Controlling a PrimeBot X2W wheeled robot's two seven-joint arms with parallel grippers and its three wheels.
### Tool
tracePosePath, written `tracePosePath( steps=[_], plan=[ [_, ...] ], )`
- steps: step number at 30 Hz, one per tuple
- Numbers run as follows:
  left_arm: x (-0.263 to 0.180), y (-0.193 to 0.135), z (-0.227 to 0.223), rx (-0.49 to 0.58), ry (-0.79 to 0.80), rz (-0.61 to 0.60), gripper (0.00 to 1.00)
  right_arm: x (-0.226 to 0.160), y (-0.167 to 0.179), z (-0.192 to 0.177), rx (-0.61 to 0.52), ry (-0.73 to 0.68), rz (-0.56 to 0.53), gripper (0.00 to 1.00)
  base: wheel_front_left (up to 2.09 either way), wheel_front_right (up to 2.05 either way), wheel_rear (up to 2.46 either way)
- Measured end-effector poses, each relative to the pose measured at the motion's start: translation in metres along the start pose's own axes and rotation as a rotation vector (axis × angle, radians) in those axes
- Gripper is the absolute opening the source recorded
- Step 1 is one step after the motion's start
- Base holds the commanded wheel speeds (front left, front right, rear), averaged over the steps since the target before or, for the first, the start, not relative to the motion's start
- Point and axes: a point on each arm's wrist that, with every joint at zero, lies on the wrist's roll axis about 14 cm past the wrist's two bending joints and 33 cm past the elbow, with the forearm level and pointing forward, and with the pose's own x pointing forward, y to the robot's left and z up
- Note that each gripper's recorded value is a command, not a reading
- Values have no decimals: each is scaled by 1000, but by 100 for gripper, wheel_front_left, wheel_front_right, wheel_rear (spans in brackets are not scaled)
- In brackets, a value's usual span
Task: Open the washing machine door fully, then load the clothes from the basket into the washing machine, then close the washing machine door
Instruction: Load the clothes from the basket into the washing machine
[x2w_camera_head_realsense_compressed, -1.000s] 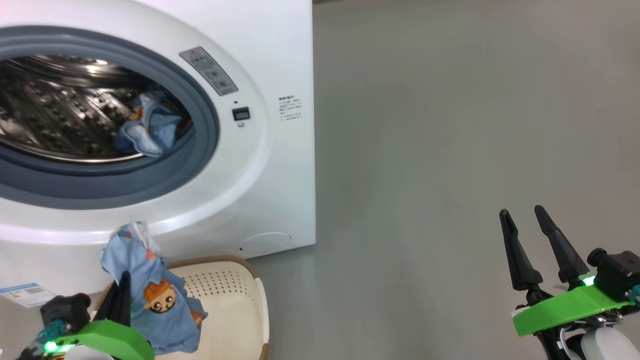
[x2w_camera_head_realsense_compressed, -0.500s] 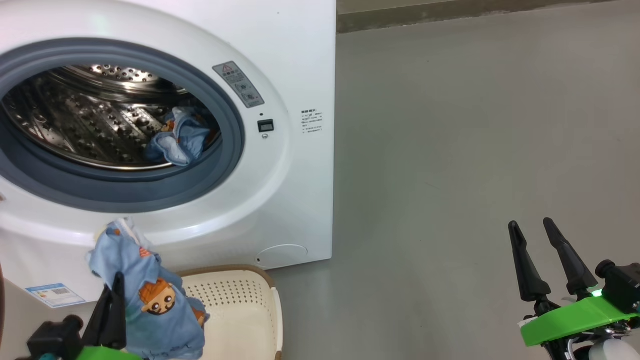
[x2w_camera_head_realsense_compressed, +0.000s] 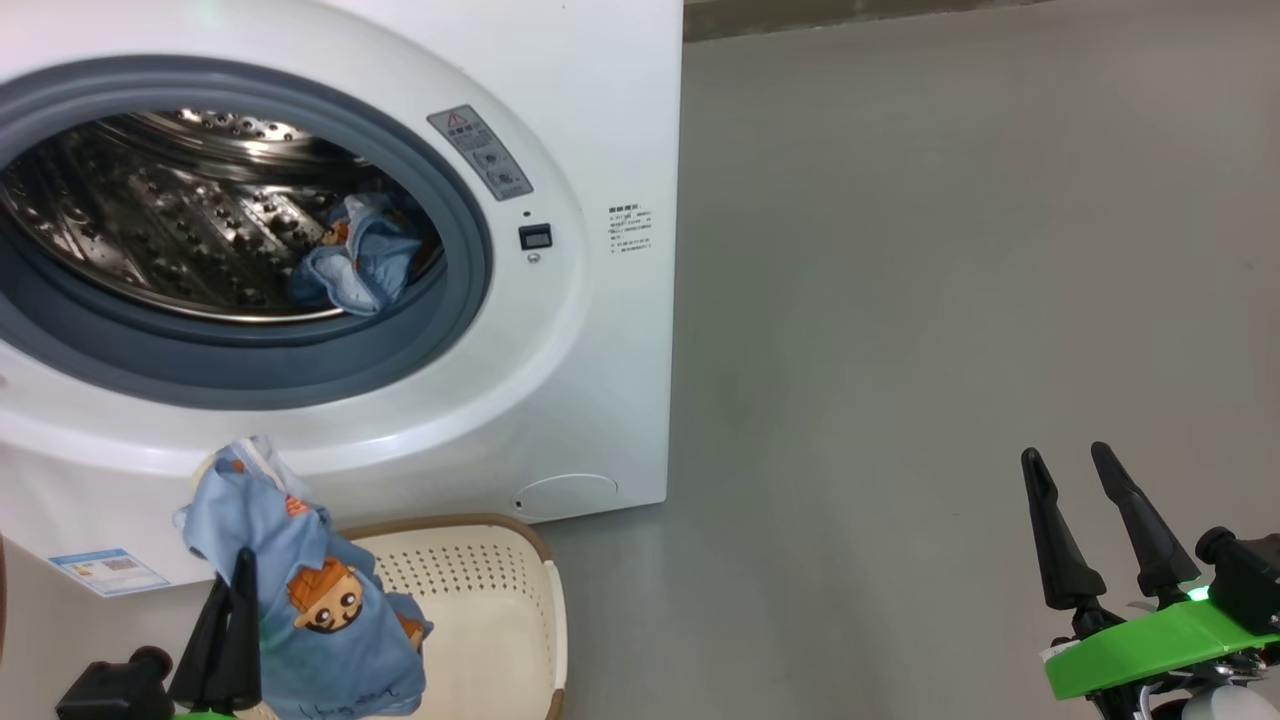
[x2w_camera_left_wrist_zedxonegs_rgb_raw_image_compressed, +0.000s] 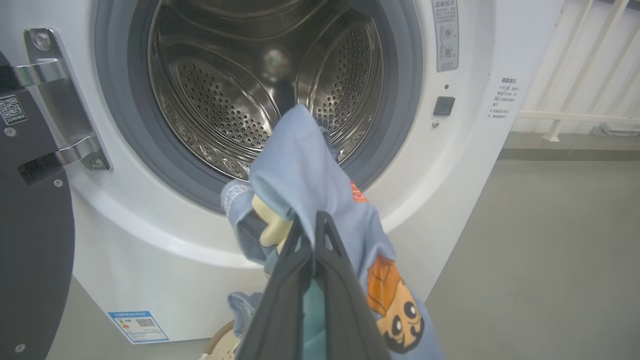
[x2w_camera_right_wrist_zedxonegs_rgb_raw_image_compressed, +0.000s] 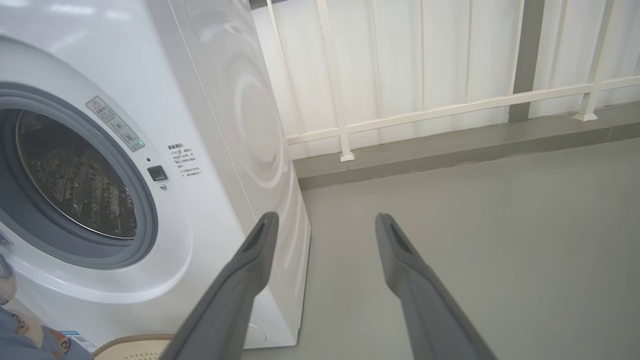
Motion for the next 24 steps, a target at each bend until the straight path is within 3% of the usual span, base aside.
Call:
tracePosePath(
  steps=[9,24],
  plan=[
    [15,1,-3,-28,2,14,0,5,-2,-12,7,34,-10,100,0,0,0],
    [106,-5,31,-5,-95,-30,0,31,-7,-26,12,61,-26,100,0,0,0]
  ],
)
